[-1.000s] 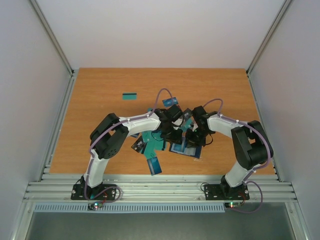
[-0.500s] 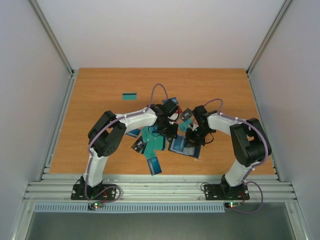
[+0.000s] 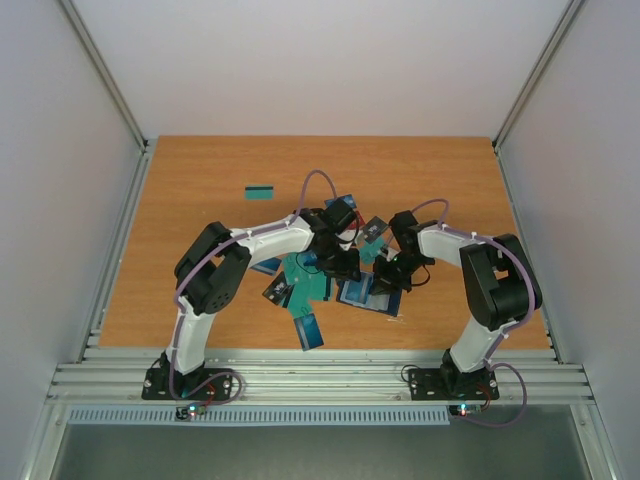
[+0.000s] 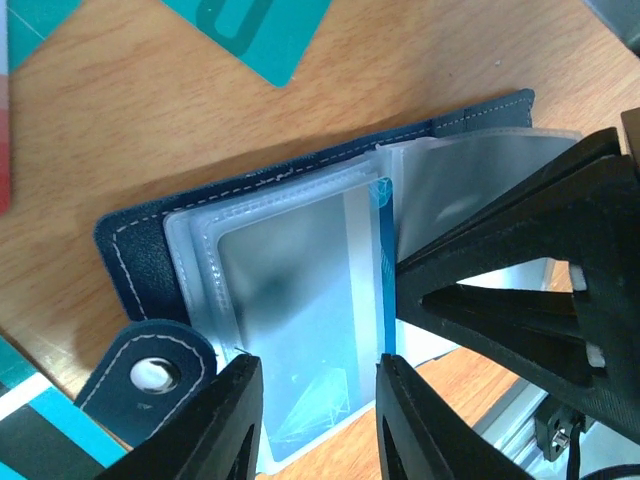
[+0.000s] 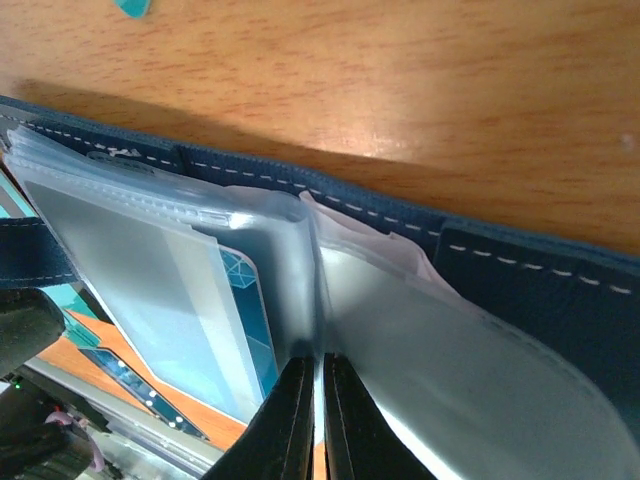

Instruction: Put the credit cards into the card holder

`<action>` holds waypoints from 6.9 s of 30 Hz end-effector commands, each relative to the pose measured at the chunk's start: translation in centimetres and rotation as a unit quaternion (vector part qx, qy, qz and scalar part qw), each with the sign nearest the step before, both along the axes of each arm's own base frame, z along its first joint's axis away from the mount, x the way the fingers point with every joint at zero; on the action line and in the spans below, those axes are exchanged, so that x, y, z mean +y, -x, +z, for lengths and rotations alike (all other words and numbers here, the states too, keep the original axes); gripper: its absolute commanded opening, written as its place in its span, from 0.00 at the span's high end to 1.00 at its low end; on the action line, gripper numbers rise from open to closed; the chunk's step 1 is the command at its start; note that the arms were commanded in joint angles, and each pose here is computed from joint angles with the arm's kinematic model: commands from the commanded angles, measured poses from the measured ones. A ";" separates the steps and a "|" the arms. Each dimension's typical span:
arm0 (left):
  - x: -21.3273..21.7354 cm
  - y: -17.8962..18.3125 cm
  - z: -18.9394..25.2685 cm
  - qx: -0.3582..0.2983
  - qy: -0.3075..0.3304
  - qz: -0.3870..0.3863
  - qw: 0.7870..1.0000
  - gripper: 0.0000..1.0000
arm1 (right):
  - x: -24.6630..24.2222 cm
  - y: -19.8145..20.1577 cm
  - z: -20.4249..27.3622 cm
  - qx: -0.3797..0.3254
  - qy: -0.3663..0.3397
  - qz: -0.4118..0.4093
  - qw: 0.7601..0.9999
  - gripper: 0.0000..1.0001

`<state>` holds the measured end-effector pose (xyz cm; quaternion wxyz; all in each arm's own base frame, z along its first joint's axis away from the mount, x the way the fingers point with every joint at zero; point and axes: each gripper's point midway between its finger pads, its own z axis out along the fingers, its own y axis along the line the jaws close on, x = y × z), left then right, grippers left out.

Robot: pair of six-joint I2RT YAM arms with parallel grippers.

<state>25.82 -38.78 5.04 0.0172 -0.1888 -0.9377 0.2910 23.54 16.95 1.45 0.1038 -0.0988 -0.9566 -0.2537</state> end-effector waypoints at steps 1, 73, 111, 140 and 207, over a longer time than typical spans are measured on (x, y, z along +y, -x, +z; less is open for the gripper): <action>0.0 0.8 -0.9 0.028 -0.001 -0.002 1.000 0.66 | -1.8 0.6 -2.9 0.009 0.046 0.002 0.999 0.93; -0.3 2.4 -2.0 0.071 0.015 -0.002 0.997 0.55 | -1.4 0.9 -3.5 0.027 0.023 0.029 0.999 0.94; -1.6 2.0 1.3 -0.005 -0.034 -0.014 0.999 0.67 | -1.2 1.2 -3.6 0.034 0.019 0.029 0.999 0.94; -3.0 0.2 1.8 -0.079 -0.177 -0.041 0.980 0.95 | -5.9 1.7 4.0 -0.011 0.088 -0.052 0.995 0.80; 13.3 7.7 -2.8 -0.013 -0.193 0.034 0.980 0.40 | 7.8 13.0 4.9 -0.065 0.026 0.035 0.997 0.51</action>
